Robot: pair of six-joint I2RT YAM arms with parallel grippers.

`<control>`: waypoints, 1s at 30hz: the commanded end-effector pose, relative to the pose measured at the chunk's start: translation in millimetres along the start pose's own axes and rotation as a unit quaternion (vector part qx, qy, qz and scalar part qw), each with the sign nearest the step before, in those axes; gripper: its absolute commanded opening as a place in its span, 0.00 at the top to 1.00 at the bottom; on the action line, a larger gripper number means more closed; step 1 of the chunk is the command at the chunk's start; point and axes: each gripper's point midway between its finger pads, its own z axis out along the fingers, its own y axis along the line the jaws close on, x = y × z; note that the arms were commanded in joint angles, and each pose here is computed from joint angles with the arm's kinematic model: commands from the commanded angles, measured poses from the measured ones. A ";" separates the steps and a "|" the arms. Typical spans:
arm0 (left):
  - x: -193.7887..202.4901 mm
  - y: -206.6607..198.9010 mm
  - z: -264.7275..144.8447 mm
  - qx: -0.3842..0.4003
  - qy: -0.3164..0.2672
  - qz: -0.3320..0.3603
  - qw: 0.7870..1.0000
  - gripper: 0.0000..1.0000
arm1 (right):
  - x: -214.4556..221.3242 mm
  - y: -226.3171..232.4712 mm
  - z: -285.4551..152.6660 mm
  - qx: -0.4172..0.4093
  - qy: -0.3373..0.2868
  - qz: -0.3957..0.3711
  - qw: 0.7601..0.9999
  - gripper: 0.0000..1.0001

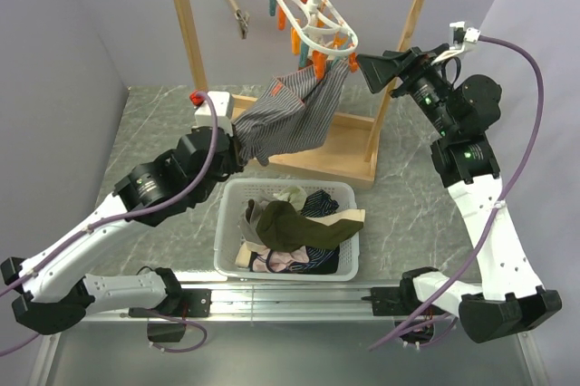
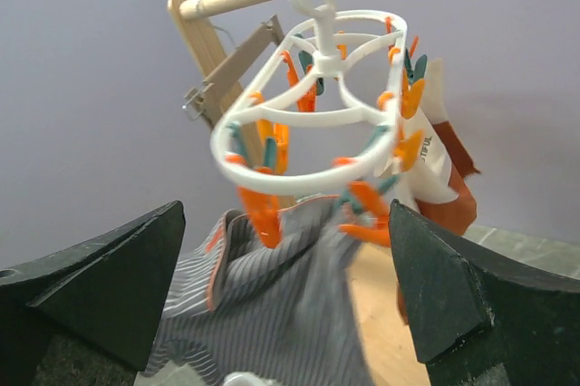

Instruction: Remove the underwear clipped to the hanger

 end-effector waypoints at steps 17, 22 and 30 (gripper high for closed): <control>16.6 43.4 -47.0 -0.025 0.028 -0.075 0.996 1.00 | 48.8 -4.3 27.2 -0.093 0.079 0.026 0.992 0.07; 36.3 33.1 -44.3 0.000 0.048 -0.110 0.993 1.00 | 56.7 -9.9 34.4 -0.098 0.089 0.042 0.990 0.10; 40.3 -23.6 -38.6 0.126 0.062 -0.159 0.977 1.00 | 64.4 -32.6 50.8 -0.047 0.108 0.035 0.992 0.14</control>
